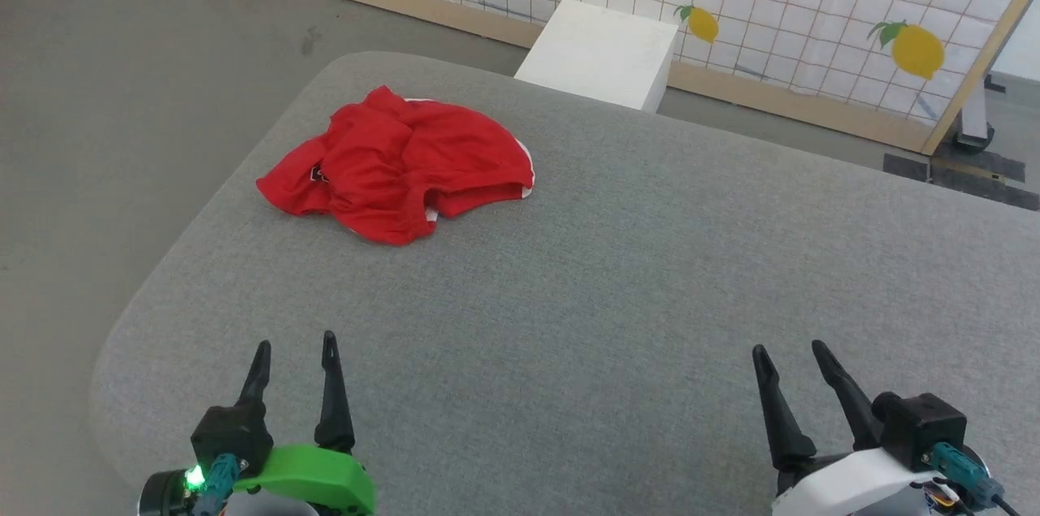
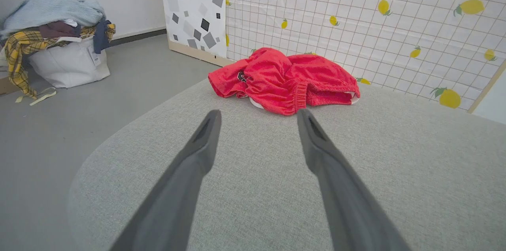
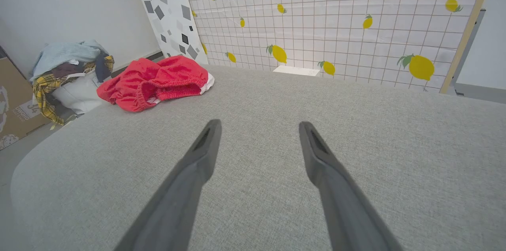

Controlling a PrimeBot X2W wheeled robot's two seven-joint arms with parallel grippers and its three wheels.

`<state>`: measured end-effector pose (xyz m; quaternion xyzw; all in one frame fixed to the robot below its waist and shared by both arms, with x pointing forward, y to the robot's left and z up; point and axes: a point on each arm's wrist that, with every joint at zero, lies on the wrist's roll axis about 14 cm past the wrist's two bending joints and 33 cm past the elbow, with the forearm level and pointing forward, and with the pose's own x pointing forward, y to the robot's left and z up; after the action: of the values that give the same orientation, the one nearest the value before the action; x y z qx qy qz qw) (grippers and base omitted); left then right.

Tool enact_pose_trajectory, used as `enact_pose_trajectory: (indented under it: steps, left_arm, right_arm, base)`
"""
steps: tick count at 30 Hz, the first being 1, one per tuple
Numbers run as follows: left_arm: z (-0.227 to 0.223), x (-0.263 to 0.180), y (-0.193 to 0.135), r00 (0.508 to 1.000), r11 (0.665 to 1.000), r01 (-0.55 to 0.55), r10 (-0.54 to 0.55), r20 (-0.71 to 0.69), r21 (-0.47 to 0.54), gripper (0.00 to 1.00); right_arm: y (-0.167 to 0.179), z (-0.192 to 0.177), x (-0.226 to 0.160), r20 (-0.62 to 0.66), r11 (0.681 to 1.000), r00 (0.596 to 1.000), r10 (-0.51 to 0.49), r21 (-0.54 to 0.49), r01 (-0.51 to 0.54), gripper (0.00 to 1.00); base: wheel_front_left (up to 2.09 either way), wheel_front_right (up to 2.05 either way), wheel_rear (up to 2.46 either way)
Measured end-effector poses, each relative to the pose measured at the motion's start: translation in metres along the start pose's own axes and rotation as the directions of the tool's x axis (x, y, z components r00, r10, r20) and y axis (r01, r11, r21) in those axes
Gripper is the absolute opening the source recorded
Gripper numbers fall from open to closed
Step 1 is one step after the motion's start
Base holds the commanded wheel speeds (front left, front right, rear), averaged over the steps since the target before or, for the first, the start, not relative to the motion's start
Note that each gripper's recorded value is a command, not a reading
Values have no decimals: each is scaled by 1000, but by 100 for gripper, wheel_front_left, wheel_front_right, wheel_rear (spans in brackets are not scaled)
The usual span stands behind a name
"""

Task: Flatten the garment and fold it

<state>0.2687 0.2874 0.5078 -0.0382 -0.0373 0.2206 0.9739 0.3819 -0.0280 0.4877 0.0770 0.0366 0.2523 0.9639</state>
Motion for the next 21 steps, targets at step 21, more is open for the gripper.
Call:
enact_pose_trajectory:
  steps: [21]
  left_arm:
    - [2, 15, 2, 1000, 999, 10, -10, 17, 32, 100]
  right_arm:
    - [1, -6, 6, -13, 1000, 1000, 8, 29, -8, 100]
  base:
    - [0, 0, 0]
